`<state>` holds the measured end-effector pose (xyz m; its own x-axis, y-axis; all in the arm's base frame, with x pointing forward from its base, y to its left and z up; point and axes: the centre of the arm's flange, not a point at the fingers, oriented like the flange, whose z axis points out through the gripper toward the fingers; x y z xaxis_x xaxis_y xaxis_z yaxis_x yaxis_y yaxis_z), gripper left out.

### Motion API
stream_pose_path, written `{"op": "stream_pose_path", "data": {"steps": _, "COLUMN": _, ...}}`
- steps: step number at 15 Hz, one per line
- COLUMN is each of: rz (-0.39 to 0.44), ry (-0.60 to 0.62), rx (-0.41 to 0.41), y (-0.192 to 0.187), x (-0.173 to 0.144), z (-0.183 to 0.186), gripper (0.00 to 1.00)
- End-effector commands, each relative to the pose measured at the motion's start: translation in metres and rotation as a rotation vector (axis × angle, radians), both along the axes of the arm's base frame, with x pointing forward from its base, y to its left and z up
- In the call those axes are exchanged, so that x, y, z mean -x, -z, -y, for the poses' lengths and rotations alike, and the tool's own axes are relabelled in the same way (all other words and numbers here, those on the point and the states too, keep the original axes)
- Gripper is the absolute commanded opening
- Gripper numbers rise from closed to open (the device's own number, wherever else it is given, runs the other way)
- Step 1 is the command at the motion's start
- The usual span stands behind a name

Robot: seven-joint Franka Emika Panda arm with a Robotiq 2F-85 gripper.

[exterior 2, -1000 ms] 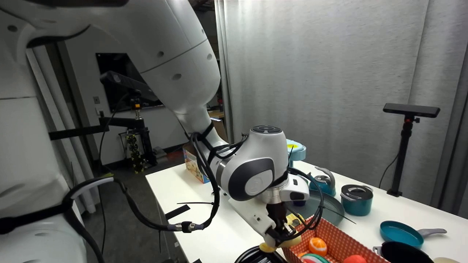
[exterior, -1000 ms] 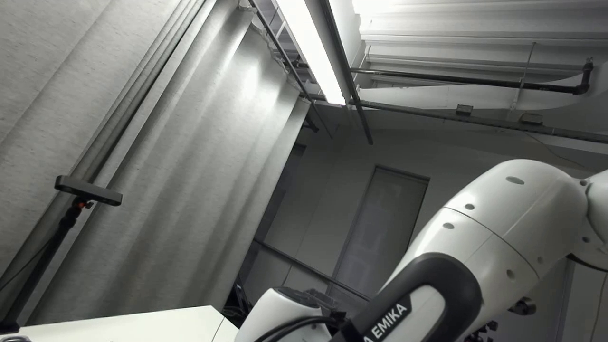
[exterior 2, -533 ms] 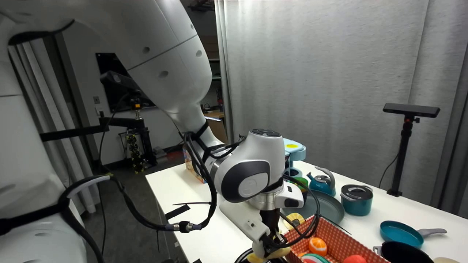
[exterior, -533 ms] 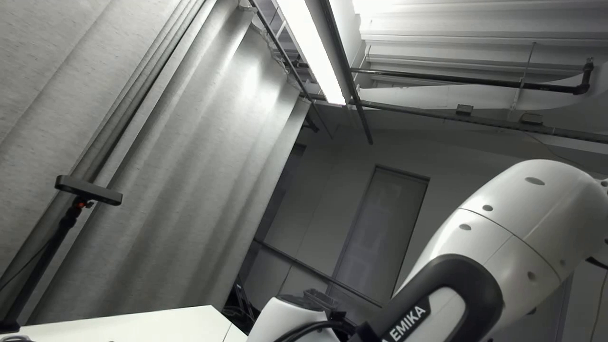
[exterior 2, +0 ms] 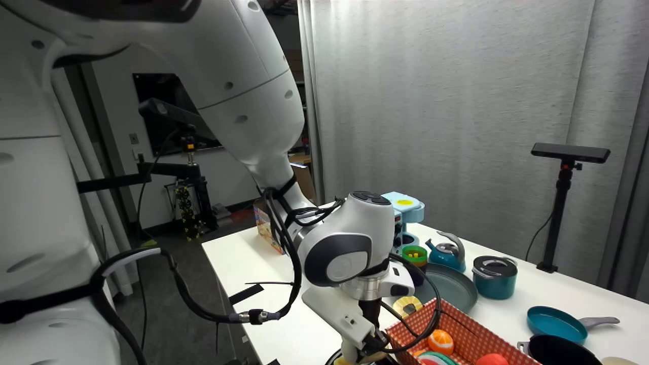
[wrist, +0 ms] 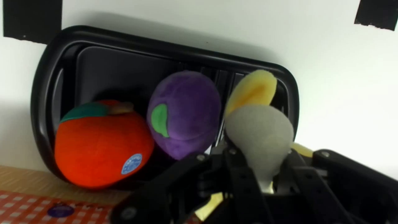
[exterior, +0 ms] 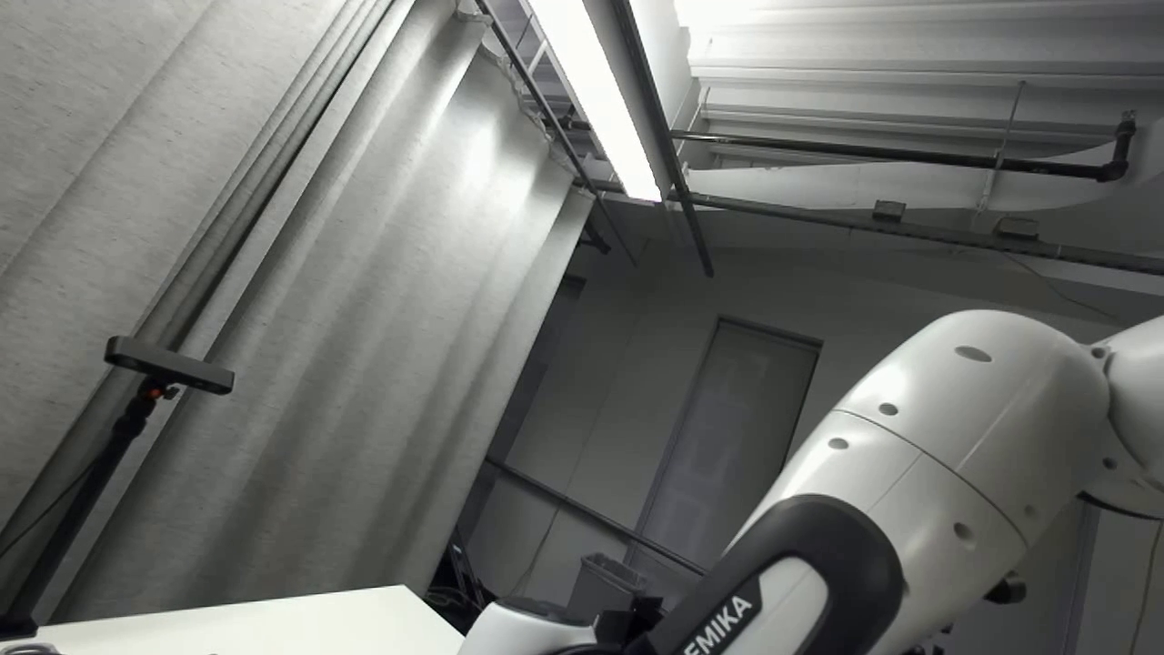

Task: Place the banana toy and orange toy on the black tray

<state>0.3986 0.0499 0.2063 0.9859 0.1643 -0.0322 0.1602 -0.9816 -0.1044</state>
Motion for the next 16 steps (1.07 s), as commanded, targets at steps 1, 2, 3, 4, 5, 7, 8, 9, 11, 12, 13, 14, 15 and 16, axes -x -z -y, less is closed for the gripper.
{"op": "stream_pose_path", "data": {"steps": 1, "rz": -0.036, "ry": -0.032, "rx": -0.02, "y": 0.011, "x": -0.012, "z": -0.007, "gripper": 0.04}}
{"op": "stream_pose_path", "data": {"steps": 2, "rz": -0.042, "ry": -0.038, "rx": -0.019, "y": 0.013, "x": -0.013, "z": -0.008, "gripper": 0.3}}
{"op": "stream_pose_path", "data": {"steps": 3, "rz": -0.046, "ry": -0.045, "rx": -0.018, "y": 0.015, "x": -0.014, "z": -0.01, "gripper": 0.41}}
{"op": "stream_pose_path", "data": {"steps": 4, "rz": -0.049, "ry": -0.051, "rx": -0.017, "y": 0.016, "x": -0.015, "z": -0.011, "gripper": 0.47}}
{"op": "stream_pose_path", "data": {"steps": 5, "rz": -0.05, "ry": -0.056, "rx": -0.015, "y": 0.017, "x": -0.017, "z": -0.012, "gripper": 0.55}}
{"op": "stream_pose_path", "data": {"steps": 7, "rz": -0.043, "ry": -0.062, "rx": -0.013, "y": 0.016, "x": -0.019, "z": -0.013, "gripper": 0.7}}
{"op": "stream_pose_path", "data": {"steps": 8, "rz": -0.034, "ry": -0.065, "rx": -0.011, "y": 0.013, "x": -0.021, "z": -0.013, "gripper": 0.78}}
{"op": "stream_pose_path", "data": {"steps": 9, "rz": -0.029, "ry": -0.066, "rx": -0.011, "y": 0.011, "x": -0.022, "z": -0.013, "gripper": 0.84}}
{"op": "stream_pose_path", "data": {"steps": 11, "rz": -0.013, "ry": -0.059, "rx": -0.011, "y": 0.005, "x": -0.025, "z": -0.011, "gripper": 0.98}}
{"op": "stream_pose_path", "data": {"steps": 12, "rz": -0.009, "ry": -0.054, "rx": -0.014, "y": 0.003, "x": -0.027, "z": -0.01, "gripper": 1.0}}
{"op": "stream_pose_path", "data": {"steps": 13, "rz": 0.005, "ry": -0.052, "rx": -0.013, "y": 0.0, "x": -0.028, "z": -0.009, "gripper": 1.0}}
{"op": "stream_pose_path", "data": {"steps": 14, "rz": 0.021, "ry": -0.052, "rx": -0.009, "y": -0.003, "x": -0.03, "z": -0.008, "gripper": 1.0}}
{"op": "stream_pose_path", "data": {"steps": 15, "rz": 0.049, "ry": -0.048, "rx": -0.005, "y": -0.009, "x": -0.034, "z": -0.006, "gripper": 1.0}}
{"op": "stream_pose_path", "data": {"steps": 16, "rz": 0.08, "ry": -0.044, "rx": -0.003, "y": -0.015, "x": -0.038, "z": -0.005, "gripper": 1.0}}
